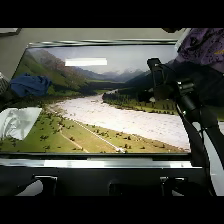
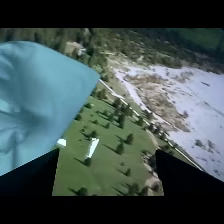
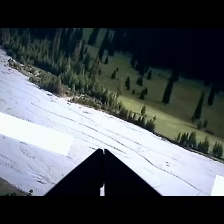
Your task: Fold the clothes and pants, and hang the long-sleeved shirts on hangers.
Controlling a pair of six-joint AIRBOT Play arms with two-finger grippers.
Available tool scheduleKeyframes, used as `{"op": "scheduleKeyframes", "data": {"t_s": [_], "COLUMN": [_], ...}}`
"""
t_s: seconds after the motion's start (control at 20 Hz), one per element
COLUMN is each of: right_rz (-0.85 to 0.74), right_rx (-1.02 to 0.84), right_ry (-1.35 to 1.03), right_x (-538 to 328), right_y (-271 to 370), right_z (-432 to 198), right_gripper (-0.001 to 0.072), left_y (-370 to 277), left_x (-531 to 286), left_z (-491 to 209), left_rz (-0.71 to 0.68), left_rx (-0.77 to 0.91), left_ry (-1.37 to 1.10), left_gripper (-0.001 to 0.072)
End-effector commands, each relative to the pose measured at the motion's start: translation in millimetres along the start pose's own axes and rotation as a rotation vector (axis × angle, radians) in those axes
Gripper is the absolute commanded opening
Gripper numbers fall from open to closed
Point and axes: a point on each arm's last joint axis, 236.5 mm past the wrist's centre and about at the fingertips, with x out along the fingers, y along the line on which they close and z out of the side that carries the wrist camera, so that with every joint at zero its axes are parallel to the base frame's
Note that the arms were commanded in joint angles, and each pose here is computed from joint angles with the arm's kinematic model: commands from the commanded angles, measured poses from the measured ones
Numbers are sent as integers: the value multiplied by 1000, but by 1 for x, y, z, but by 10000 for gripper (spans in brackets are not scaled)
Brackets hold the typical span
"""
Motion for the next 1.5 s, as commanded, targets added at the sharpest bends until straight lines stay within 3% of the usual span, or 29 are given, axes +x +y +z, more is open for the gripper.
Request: {"op": "scheduleKeyframes", "data": {"t_s": [0.0, 0.25, 0.45, 0.5, 0.55, 0.6, 0.8, 1.0, 1.15, 1.35, 1.4, 1.45], "right_rz": [0, 0, 0, 0, 1, 6, 6, 3, -15, -117, -144, -164], "right_rx": [-1, -1, -1, -1, 0, 4, 5, 11, -1, -58, -76, -100], "right_ry": [-1, 3, 2, 2, 3, 3, 18, 61, 85, 98, 103, 109], "right_x": [0, 0, 0, 0, 0, 0, -2, -12, -30, -57, -63, -66], "right_y": [0, 0, 0, 0, 1, 2, 2, 1, -3, -27, -34, -39], "right_z": [0, -1, 0, 0, -1, -1, -4, -16, -25, -33, -35, -36], "right_gripper": [31, 32, 33, 32, 33, 33, 33, 31, 31, 37, 65, 146], "left_y": [78, 142, 151, 149, 144, 135, 55, -116, -245, -359, -377, -392], "left_x": [42, 99, 143, 150, 154, 153, 126, 60, 0, -23, -17, -5], "left_z": [5, -2, -22, -29, -34, -36, -23, -22, -69, -157, -179, -204], "left_rz": [92, 148, 146, 141, 123, 94, -78, -374, -608, -726, -730, -724], "left_rx": [-175, -293, -315, -319, -326, -317, -296, -109, 38, 191, 210, 231], "left_ry": [16, 42, 117, 143, 171, 185, 185, 156, 203, 277, 304, 340], "left_gripper": [720, 720, 720, 686, 276, 28, 16, 17, 17, 17, 17, 17]}}
